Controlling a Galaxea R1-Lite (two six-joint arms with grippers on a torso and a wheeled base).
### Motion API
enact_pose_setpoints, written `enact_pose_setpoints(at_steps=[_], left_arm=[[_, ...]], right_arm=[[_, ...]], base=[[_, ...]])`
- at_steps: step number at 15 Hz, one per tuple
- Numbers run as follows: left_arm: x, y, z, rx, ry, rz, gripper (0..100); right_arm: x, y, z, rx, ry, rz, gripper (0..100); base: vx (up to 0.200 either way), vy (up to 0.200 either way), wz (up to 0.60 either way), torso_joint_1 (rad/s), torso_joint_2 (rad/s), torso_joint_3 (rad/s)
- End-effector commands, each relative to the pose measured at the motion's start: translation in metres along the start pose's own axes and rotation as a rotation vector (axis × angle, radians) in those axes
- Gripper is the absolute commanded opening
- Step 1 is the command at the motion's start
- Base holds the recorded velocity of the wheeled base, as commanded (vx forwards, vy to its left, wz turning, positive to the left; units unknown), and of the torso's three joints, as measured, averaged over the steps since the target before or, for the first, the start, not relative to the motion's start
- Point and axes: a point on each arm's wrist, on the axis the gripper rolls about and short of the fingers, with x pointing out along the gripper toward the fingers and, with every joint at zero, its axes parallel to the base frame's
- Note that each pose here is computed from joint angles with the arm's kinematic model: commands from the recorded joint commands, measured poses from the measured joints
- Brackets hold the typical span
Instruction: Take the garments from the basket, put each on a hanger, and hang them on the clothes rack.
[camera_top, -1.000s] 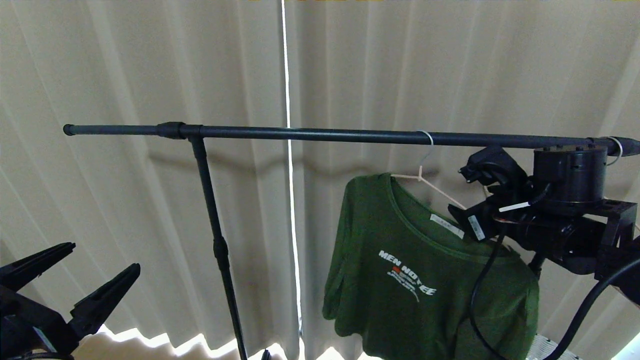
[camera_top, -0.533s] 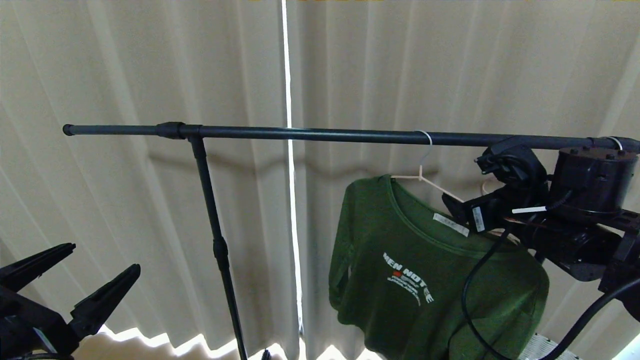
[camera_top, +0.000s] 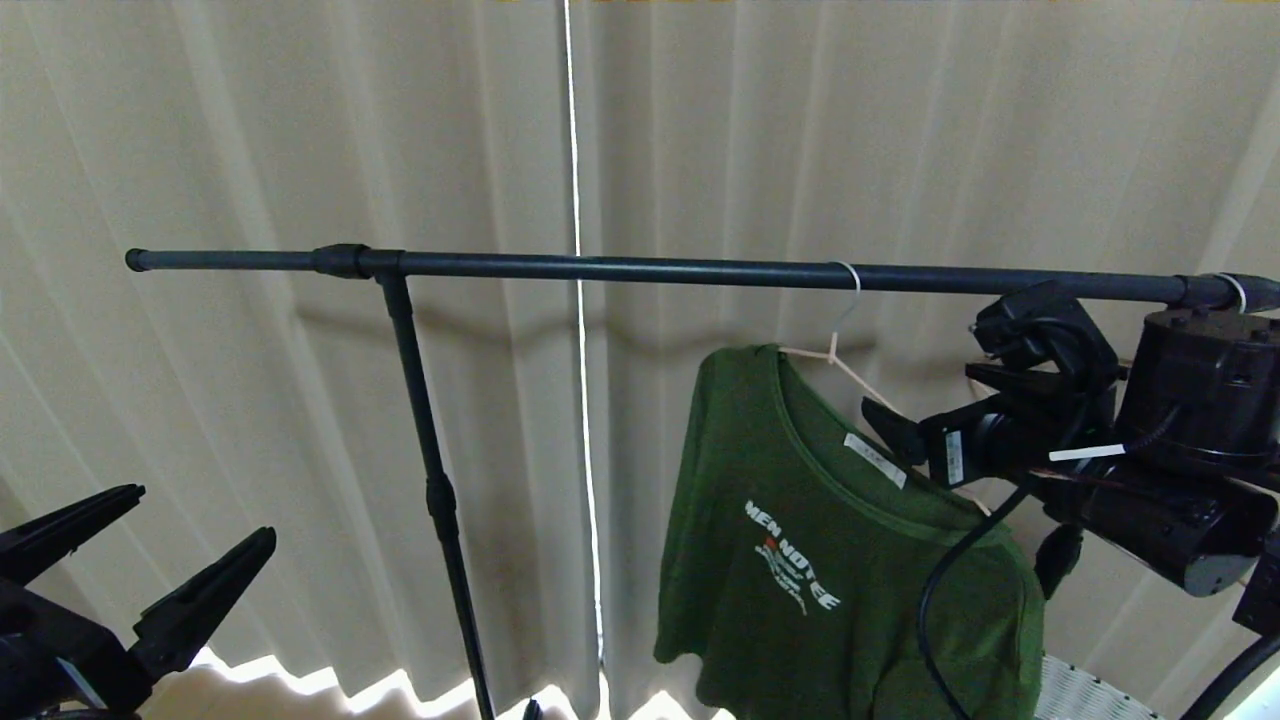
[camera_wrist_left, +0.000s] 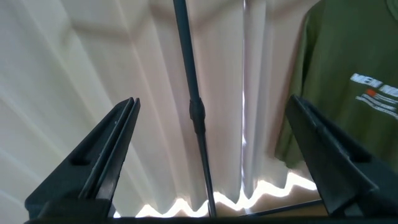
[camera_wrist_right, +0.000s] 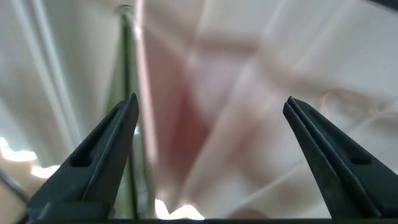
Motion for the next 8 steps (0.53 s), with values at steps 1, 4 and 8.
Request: enact_pose_setpoints(at_steps=[1,4,8], left_arm=[[-0.003,0.0,0.002,0.001,-0.02,0.004,100],[-0.007,0.0,0.002,0.003,-0.031,0.014,100],[-0.016,0.0,0.009,0.01,-0.095,0.031,100]], right_arm=[[-0.011,0.003,0.005,0.046,-0.025,0.024,100],[-0.037,-0.004,0.003,0.076,-0.06,0.051,100],[-0.085,-0.035,-0.015,0.102,-0.08,-0.053,100]], base=[[0.0,0.0,0.0,0.0,0.0,0.0],[0.0,0.0,0.0,0.0,0.0,0.0],[0.0,0.0,0.0,0.0,0.0,0.0]])
